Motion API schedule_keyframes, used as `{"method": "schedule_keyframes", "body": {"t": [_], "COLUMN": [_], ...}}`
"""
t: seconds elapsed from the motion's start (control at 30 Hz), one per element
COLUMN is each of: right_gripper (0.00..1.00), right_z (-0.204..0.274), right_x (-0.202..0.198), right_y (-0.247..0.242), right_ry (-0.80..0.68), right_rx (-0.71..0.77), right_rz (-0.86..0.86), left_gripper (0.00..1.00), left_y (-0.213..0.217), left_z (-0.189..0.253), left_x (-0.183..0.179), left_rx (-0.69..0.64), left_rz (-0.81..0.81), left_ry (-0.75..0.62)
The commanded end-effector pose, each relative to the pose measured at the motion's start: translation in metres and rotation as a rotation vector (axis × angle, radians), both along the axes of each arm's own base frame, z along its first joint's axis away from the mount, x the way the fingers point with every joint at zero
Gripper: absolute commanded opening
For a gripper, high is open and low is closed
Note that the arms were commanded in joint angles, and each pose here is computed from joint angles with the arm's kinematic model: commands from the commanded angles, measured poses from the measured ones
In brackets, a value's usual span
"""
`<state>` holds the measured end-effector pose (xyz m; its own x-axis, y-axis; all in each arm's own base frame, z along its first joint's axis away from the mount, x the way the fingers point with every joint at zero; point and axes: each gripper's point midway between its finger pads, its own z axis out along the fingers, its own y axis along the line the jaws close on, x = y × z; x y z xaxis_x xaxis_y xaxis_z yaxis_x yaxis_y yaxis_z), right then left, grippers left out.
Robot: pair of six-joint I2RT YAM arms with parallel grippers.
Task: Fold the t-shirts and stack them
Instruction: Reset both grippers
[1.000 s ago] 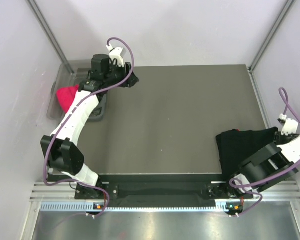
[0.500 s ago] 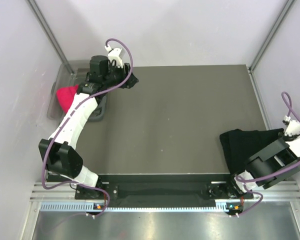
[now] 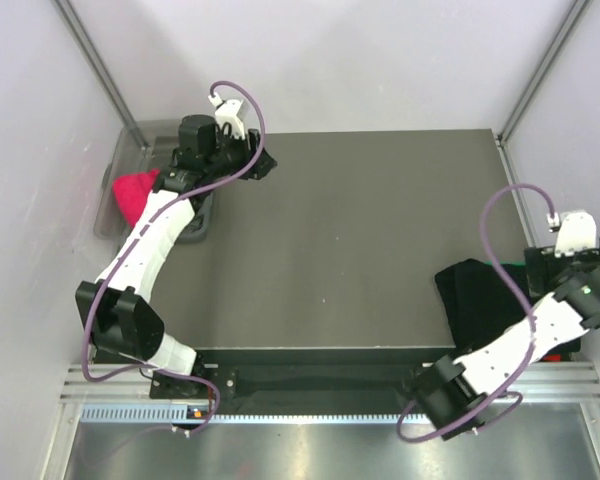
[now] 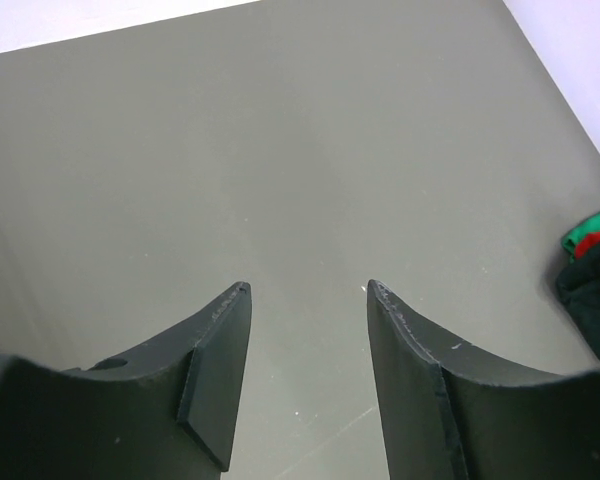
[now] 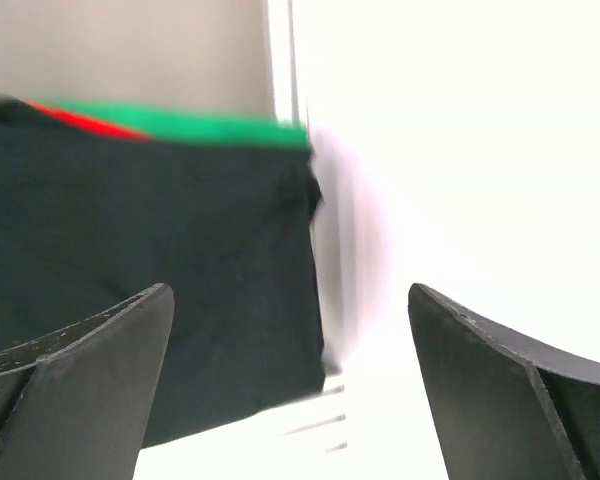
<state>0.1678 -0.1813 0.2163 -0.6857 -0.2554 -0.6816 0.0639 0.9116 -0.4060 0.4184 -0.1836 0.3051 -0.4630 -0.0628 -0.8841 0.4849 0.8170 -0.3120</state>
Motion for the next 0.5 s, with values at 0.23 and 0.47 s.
{"method": "schedule_keyframes", "body": {"t": [0.23,0.47], "right_gripper": [0.99,1.0], "right_z": [0.032,0.065], "right_x": [0.064,0.16], "right_y": [0.128,0.191], "right_ry": [-0.133,-0.21], "right_rx": [0.43,0.412], "right_rz": [0.281,0.371], "left_gripper": [0.63,0.94], "left_y": [0.037,0.047], "left_z": [-0.002,-0.033], "left_x": [0.002,-0.009], "left_rx": [0.271,0.409], "left_rz": [0.179,0.171], "left_ry": [-0.115,-0.075]}}
